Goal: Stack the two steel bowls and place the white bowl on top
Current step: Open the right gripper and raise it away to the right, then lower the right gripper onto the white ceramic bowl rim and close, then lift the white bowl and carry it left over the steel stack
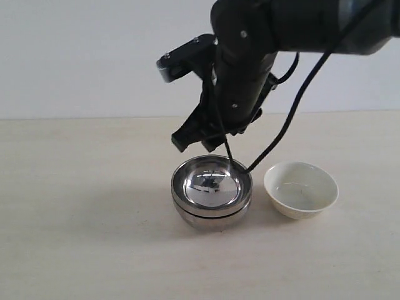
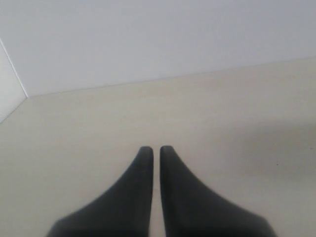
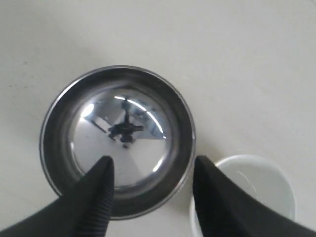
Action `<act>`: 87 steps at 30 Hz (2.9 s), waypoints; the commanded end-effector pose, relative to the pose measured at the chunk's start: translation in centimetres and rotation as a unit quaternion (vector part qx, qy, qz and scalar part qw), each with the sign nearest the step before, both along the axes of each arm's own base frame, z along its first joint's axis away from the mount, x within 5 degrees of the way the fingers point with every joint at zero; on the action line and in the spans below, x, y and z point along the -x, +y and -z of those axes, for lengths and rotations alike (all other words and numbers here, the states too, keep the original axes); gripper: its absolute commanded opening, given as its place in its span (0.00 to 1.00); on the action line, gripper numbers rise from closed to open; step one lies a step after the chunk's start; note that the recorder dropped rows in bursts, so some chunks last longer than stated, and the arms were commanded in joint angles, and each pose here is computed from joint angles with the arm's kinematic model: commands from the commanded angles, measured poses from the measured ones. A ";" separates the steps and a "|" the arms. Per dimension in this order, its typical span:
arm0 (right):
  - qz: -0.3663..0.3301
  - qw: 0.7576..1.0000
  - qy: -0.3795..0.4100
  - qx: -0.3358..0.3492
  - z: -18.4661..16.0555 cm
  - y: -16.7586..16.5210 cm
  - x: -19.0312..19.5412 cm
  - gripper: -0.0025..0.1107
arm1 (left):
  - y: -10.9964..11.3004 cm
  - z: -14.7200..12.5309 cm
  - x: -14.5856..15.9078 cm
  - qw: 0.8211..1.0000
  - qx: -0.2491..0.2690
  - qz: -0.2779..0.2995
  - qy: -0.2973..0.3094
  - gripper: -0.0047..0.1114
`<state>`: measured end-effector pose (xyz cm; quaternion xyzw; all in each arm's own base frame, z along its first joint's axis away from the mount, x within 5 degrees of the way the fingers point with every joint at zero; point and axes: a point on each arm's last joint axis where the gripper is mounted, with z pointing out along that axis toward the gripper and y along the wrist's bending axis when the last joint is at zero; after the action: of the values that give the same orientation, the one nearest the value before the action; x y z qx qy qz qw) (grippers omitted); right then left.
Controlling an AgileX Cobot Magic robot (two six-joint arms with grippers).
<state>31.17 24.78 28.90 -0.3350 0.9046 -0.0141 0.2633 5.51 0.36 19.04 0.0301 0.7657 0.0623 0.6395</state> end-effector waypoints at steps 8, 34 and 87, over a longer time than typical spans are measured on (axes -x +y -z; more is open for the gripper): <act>0.178 0.983 0.044 0.000 1.0 -8.9 -3.0 0.40 | 0.0 0.0 0.0 1.000 0.008 -0.002 -0.004 0.07; 0.268 0.958 0.096 -0.028 9.5 -16.9 -5.2 0.40 | 0.0 0.0 0.0 1.000 0.008 -0.002 -0.004 0.07; 0.274 0.957 0.062 -0.069 5.3 -17.4 -3.9 0.02 | 0.0 0.0 0.0 1.000 0.008 -0.002 -0.005 0.07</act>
<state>35.60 7.98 21.84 -0.0587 0.9781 -0.0054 0.1994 5.51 0.36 19.04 0.0301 0.7657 0.0623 0.6395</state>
